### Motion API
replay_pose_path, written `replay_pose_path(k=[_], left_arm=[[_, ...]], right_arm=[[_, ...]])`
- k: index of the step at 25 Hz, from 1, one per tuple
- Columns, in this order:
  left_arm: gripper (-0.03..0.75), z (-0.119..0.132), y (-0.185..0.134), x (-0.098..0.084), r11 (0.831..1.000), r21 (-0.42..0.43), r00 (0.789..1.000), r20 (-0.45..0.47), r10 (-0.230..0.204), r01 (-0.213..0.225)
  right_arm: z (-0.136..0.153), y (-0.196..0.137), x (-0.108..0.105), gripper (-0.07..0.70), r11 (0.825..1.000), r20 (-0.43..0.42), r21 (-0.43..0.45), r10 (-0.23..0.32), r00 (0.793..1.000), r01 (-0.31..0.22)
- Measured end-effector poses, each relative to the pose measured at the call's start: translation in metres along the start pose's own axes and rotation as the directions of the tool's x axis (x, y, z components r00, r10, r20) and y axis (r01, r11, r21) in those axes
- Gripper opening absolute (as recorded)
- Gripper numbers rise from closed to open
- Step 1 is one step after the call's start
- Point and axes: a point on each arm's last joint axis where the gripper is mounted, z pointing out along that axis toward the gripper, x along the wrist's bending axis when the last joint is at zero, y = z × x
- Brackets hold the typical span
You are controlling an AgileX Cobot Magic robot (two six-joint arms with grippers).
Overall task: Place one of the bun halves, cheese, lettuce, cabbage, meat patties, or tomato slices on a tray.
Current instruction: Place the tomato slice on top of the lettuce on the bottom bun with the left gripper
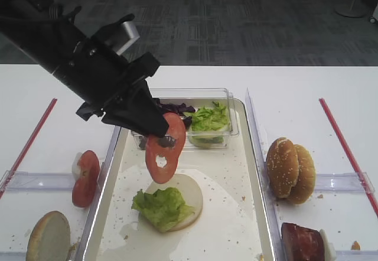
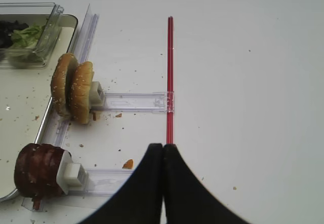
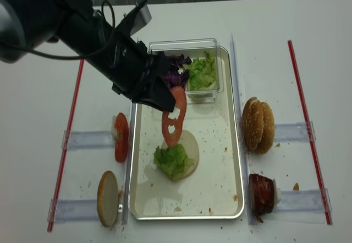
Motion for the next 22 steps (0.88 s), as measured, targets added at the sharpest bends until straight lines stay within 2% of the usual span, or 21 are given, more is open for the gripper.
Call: replay_pose_path(k=[7,13,22], left_arm=[[0.052,0.021,0.004,0.012,0.998,0.033,0.996,0.072,-0.059,0.057],[0.052,0.042,0.010,0.031,0.991,0.074,0.990,0.072,-0.119,0.114],[0.052,0.059,0.013,0.047,0.981,0.111,0.982,0.083,-0.169,0.160]], right_arm=[[0.000,0.000,0.000,0.036,1.000,0.000,0.000,0.000,1.000,0.000],[0.000,0.000,0.000,0.036,1.000,0.000,0.000,0.000,1.000,0.000],[0.000,0.000,0.000,0.036,1.000,0.000,0.000,0.000,1.000,0.000]])
